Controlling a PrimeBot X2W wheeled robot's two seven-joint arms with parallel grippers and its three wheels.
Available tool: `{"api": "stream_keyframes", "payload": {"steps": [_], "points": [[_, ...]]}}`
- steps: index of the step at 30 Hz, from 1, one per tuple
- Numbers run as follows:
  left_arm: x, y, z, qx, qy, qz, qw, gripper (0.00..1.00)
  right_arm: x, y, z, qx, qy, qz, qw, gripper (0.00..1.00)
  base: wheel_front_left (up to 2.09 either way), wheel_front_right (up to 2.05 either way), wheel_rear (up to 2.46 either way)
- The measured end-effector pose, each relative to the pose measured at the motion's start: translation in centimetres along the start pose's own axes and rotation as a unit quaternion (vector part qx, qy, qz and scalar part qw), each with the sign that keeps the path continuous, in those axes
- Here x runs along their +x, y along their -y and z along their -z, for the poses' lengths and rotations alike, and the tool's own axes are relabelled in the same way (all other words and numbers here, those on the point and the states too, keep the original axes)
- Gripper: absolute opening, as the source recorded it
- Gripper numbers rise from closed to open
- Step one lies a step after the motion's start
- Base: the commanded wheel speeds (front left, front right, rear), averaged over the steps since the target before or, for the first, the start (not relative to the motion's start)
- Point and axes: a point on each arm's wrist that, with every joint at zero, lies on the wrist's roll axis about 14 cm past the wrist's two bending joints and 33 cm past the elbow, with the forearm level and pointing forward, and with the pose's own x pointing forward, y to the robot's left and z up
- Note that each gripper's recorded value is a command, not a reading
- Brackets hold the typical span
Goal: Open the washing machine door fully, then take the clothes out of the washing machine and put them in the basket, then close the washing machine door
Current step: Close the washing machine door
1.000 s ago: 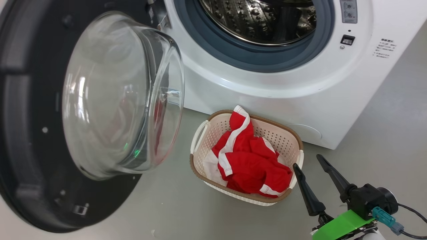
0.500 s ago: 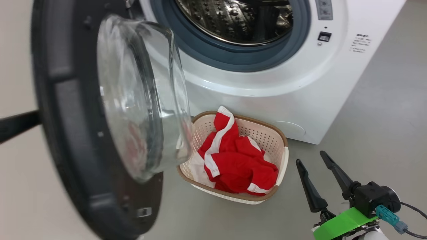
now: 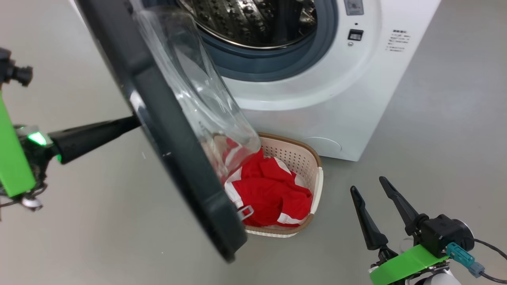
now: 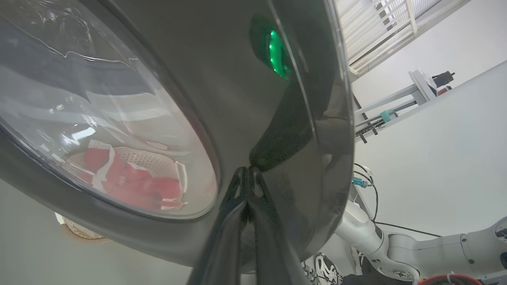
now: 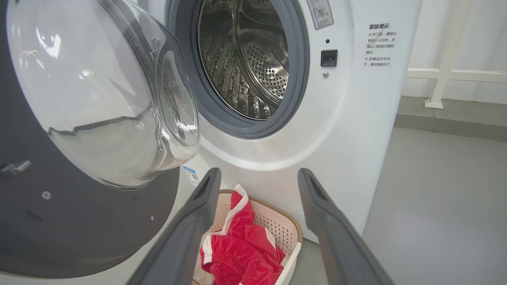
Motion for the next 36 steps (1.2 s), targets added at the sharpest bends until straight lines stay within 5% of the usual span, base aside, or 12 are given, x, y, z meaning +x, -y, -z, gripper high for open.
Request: {"api": "stream_keyframes", "payload": {"steps": [18, 36], "points": [[9.4, 2.6, -1.1, 0.024, 0.039, 0.072, 0.996, 0.0, -1.1, 3.6, -0.1, 0.011, 0.007, 0.064, 0.998, 1.0, 0.0, 0.0, 0.0], [15.9, 0.2, -3.8, 0.02, 0.084, 0.072, 0.994, 0.0, -3.4, 8.1, -1.0, 0.013, 0.022, 0.14, 0.99, 1.0, 0.0, 0.0, 0.0]]}}
